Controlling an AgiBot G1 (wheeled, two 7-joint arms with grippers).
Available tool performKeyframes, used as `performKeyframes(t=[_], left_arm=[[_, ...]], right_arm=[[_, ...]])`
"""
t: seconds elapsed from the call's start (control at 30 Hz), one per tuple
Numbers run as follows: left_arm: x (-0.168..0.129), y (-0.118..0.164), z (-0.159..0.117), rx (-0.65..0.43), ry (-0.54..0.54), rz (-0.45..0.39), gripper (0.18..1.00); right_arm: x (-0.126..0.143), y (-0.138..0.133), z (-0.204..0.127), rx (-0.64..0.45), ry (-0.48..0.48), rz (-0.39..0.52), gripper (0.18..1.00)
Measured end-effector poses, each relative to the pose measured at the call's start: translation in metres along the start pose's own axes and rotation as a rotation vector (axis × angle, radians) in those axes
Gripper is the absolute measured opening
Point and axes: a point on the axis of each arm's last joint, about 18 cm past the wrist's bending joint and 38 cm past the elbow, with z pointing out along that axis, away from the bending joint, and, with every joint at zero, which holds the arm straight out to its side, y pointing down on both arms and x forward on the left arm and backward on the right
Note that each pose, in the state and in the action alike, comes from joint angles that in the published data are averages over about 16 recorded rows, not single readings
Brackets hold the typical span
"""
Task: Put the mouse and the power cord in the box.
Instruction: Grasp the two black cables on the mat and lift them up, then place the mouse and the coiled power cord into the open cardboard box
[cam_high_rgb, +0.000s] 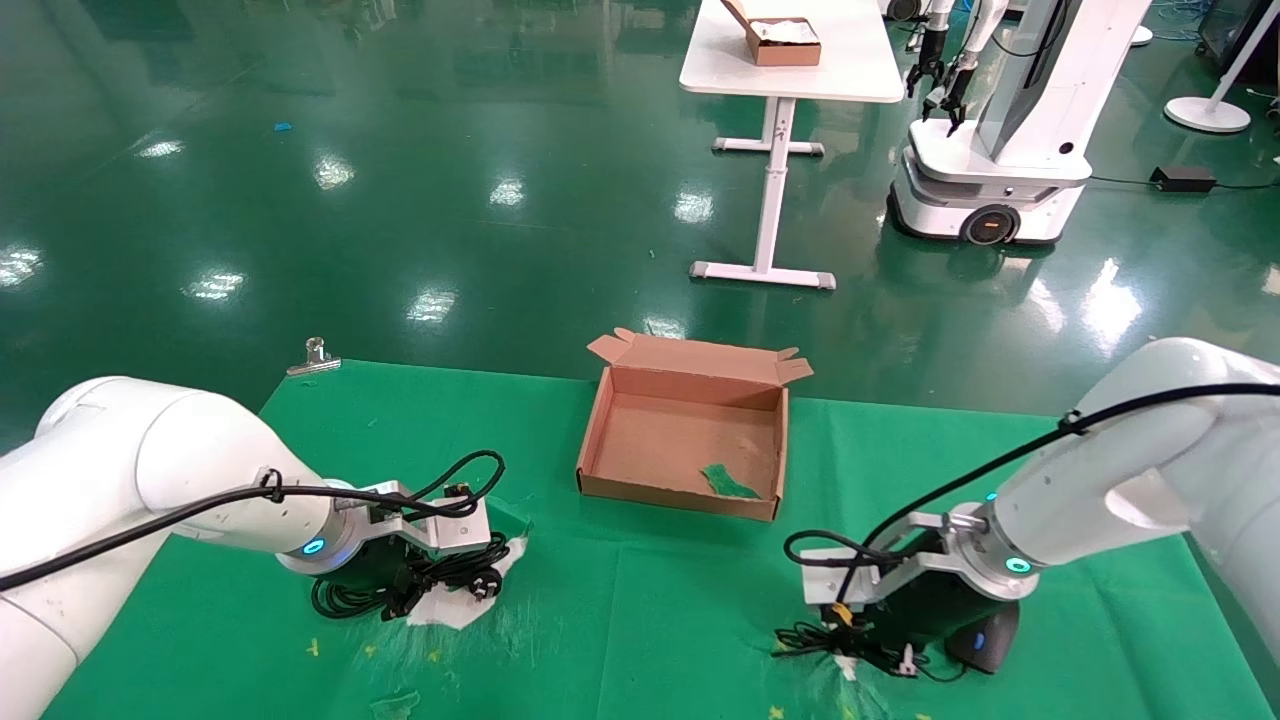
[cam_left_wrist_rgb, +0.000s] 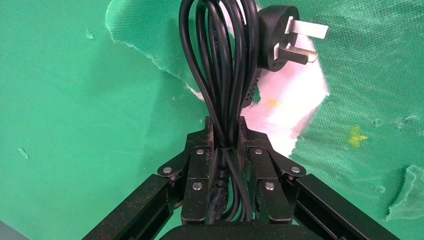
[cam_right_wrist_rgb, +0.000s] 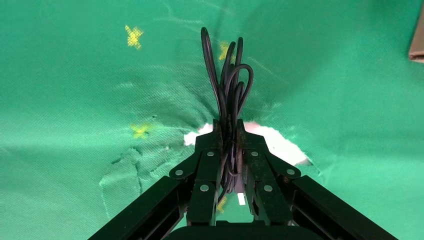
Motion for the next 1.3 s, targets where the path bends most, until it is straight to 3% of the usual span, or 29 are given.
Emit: performKeyframes(t=[0.3,0.63,0.93,1.3], left_arm=[[-0.025,-0.028,-0.049,0.122,0.016,-0.039,0.266],[-0.038,-0.107,-0.091,0.352,-0.023,0.001,0.266],[-0.030,-0.170,-0.085,0.462,-0.179,0.089,0.265],[-0.016,-0.205,-0.060,0.498,-0.439,0.233,0.265]], right_arm=[[0.033,0.001,-0.042,-0.010,0.107,-0.004,0.222],[0.064,0.012,-0.097,-0.049,0.228,0.021,0.221],[0.079,0.024,-0.146,-0.069,0.308,0.064,0.221],[0.077,0.032,-0.186,-0.092,0.366,0.085,0.220]])
